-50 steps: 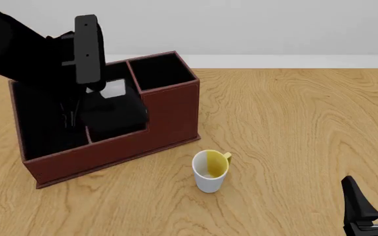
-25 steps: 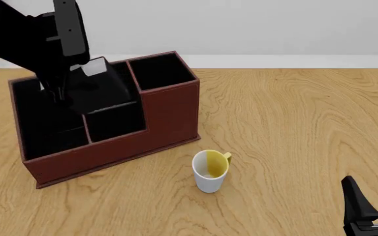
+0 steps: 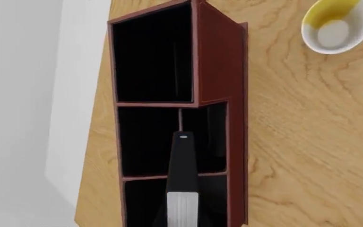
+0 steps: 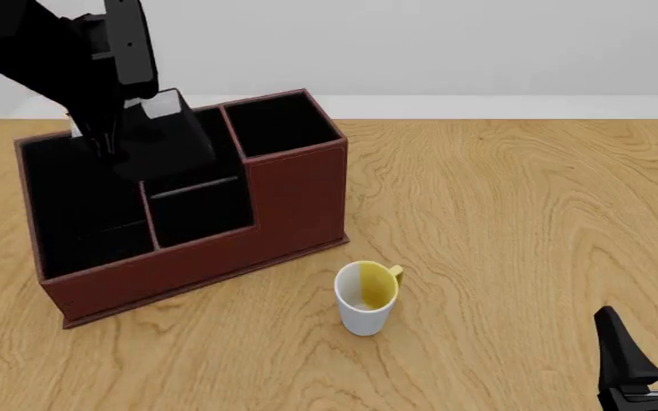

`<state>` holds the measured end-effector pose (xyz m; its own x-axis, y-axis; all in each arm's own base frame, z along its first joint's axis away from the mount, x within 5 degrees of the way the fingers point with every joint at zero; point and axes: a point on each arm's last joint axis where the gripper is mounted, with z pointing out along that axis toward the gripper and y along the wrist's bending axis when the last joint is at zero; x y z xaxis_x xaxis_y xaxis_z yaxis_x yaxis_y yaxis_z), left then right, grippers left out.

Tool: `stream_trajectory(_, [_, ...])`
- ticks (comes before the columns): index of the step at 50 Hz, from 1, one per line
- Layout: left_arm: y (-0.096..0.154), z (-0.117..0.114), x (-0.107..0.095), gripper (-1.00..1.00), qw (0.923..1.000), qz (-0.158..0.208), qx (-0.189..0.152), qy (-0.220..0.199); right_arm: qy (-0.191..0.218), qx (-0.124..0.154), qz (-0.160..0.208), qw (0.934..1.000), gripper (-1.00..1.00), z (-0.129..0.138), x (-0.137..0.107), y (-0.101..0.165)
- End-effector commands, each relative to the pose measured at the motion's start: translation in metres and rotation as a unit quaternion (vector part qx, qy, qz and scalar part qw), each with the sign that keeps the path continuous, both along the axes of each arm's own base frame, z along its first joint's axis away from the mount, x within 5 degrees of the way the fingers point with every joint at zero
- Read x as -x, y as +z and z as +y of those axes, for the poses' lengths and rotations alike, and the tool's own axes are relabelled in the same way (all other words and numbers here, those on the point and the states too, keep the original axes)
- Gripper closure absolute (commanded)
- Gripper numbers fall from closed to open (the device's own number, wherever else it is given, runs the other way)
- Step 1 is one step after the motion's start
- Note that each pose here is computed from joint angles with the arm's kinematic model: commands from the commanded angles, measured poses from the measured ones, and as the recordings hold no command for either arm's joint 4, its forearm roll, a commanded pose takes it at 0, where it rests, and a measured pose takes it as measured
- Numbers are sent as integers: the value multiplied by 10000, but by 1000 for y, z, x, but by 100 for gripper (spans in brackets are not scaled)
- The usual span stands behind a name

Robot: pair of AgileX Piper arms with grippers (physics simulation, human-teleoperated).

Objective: Pick up the book and place it in the front compartment of the caddy.

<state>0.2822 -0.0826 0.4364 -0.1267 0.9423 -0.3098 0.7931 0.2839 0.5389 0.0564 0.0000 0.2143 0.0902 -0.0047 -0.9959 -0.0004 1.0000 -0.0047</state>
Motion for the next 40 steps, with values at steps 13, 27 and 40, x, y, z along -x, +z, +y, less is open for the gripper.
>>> stream_trajectory(13, [-8,5,-45,100,9997,10,-237,-11,1,-1,0,10000,-100,0,0,0])
stream_trajectory(27, [-15,-6,-62,100,9998,81,-169,7,-1,-1,0,10000,-100,0,0,0])
stream_trajectory(40, [-31,-15,-81,100,9995,259,-166,14,0,1,0,10000,-100,0,0,0])
